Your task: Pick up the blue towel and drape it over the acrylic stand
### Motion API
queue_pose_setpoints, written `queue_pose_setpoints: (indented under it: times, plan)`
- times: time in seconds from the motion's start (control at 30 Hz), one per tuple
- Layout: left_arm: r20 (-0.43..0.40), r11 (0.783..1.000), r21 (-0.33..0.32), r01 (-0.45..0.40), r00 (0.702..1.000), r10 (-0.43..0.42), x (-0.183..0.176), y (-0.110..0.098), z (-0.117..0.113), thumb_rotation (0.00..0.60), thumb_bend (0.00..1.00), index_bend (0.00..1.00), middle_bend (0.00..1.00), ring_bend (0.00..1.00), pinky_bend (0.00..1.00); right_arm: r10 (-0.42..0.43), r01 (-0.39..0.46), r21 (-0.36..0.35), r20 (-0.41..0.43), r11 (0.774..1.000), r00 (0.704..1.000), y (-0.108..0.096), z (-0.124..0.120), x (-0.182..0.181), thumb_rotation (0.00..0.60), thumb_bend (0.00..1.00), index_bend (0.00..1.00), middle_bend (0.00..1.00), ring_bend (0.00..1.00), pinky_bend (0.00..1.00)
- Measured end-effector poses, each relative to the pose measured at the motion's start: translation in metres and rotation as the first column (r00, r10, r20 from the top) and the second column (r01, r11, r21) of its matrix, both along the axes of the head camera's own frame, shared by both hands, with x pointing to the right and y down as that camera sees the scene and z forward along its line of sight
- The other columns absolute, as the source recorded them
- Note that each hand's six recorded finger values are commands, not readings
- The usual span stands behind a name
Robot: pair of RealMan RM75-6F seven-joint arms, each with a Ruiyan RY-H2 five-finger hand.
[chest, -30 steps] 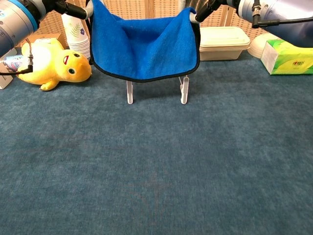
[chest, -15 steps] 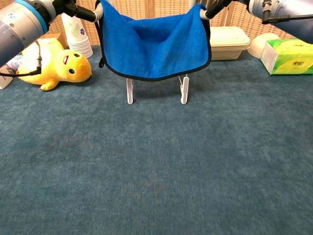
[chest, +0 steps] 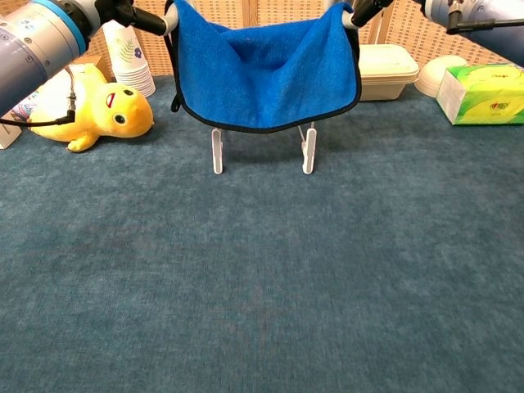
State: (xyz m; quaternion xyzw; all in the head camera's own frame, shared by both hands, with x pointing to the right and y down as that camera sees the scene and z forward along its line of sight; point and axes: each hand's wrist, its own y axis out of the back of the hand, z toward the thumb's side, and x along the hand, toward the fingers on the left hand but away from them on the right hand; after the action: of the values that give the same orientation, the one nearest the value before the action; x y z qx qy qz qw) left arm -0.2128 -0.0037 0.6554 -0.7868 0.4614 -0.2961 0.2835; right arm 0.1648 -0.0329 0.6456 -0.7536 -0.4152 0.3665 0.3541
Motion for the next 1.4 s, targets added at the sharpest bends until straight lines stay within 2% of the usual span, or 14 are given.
queue_pose_setpoints:
  times: [0.53,0.6,0.77,0.9,1.13,1.4]
  plan:
    - [0.011,1.000,-0.008,0.003,1.000,-0.003,-0.006,0.002,0.004,0.600,0.65,0.77,0.41,0.24,0.00,-0.012,0.012,-0.007,-0.005,1.000,1.000,0.004,0.004,-0.002,0.600,0.44,0.97,0.56,0.43,0.38]
    - [0.014,1.000,-0.009,0.004,1.000,-0.004,-0.007,0.003,0.004,0.600,0.66,0.69,0.36,0.19,0.00,-0.017,0.017,-0.008,-0.009,1.000,1.000,0.004,0.005,-0.003,0.600,0.42,0.93,0.53,0.40,0.37]
    - [0.032,1.000,-0.011,-0.011,0.999,0.012,-0.010,0.005,0.005,0.600,0.65,0.50,0.25,0.08,0.00,-0.033,0.033,-0.015,-0.025,0.999,0.999,0.006,0.007,-0.004,0.600,0.41,0.72,0.42,0.28,0.31]
    - [0.048,1.000,-0.005,-0.017,0.999,0.017,-0.016,0.006,0.005,0.600,0.65,0.38,0.15,0.00,0.00,-0.052,0.051,-0.020,-0.048,0.998,0.997,0.007,0.007,-0.004,0.600,0.39,0.65,0.37,0.21,0.27]
    - [0.124,0.998,0.018,-0.053,0.991,0.051,-0.025,0.006,0.004,0.600,0.65,0.28,0.09,0.00,0.00,-0.080,0.080,-0.004,-0.097,0.997,0.992,0.006,0.006,-0.001,0.600,0.30,0.52,0.32,0.13,0.21]
    - [0.170,0.997,0.022,-0.076,0.983,0.071,-0.032,0.010,0.003,0.600,0.65,0.22,0.05,0.00,0.00,-0.129,0.132,0.011,-0.166,0.991,0.978,0.010,0.009,0.001,0.600,0.24,0.47,0.30,0.11,0.19]
